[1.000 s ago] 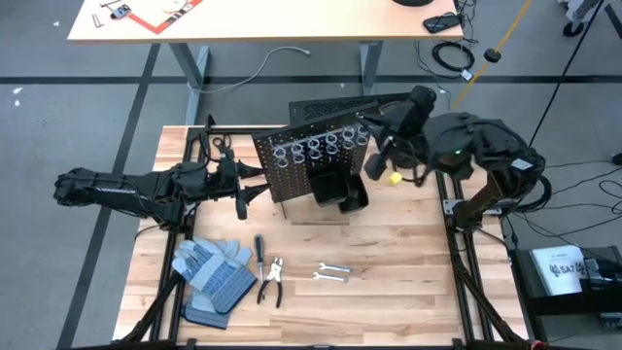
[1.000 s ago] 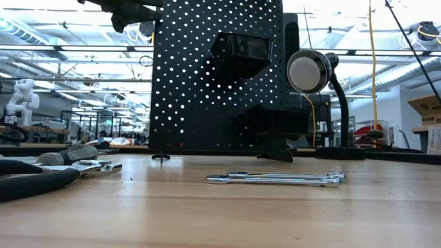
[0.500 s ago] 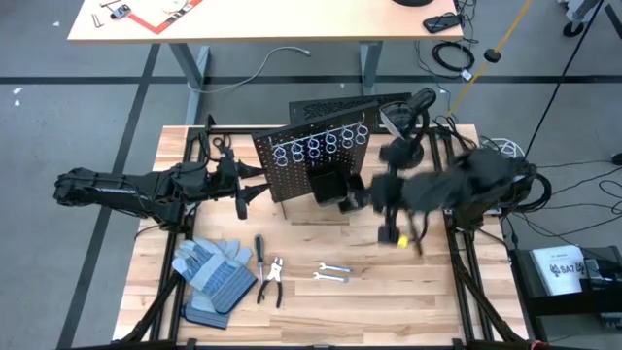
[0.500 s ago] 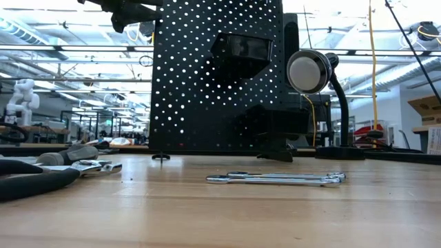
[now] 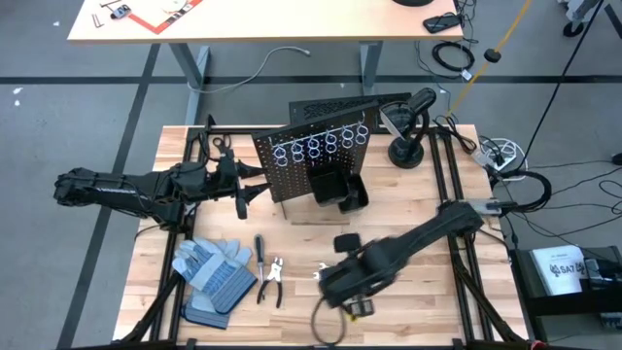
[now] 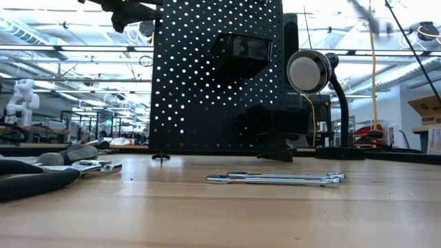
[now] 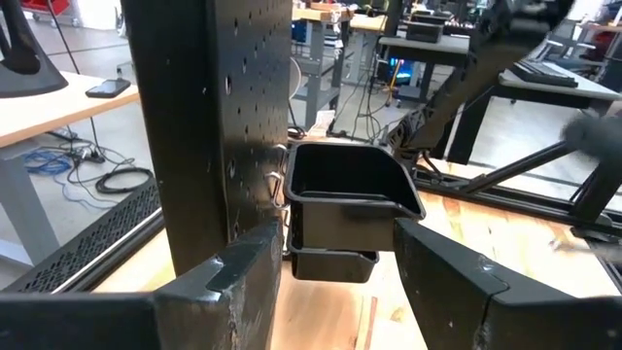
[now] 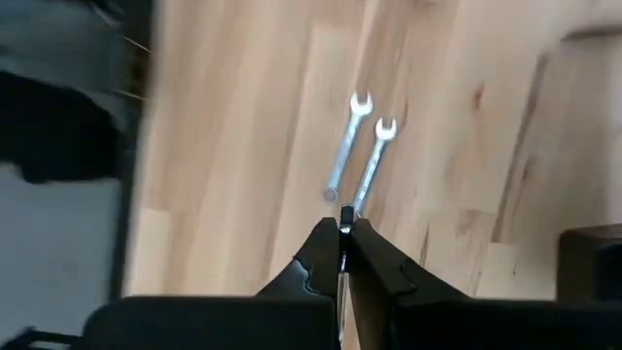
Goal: Hang tools onto peg board
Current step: Remove the silver wrench from the black pegboard
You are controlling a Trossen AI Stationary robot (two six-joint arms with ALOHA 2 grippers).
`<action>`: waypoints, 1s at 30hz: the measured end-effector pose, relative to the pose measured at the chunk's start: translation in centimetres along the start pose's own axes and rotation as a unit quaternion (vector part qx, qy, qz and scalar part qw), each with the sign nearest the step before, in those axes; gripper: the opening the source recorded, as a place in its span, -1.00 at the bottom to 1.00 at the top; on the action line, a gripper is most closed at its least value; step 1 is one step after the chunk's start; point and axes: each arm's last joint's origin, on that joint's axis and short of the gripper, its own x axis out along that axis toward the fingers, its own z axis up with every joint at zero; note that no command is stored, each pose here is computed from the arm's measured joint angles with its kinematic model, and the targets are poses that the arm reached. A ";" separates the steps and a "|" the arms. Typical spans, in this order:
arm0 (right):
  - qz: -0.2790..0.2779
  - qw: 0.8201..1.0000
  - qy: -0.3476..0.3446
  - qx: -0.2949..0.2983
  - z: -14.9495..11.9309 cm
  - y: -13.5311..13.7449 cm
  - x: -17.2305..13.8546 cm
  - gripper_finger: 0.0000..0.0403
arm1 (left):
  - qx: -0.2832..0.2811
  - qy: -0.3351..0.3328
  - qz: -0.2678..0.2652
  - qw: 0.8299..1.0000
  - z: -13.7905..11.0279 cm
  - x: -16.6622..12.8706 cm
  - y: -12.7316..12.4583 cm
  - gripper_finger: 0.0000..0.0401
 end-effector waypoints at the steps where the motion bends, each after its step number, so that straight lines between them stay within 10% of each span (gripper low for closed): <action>1: -0.006 1.000 0.019 0.001 0.4 0.2 1.5 -1.00 | 0.000 0.000 0.000 1.000 0.0 0.0 0.0 0.03; 14: -0.054 0.990 0.127 0.029 3.4 -0.6 15.2 -1.00 | -0.012 0.005 -0.014 1.000 -0.1 0.0 -0.1 0.03; 30: -0.097 0.987 0.113 0.051 4.1 -2.4 17.2 -0.71 | -0.012 0.005 -0.014 1.000 -0.1 0.0 -0.1 0.03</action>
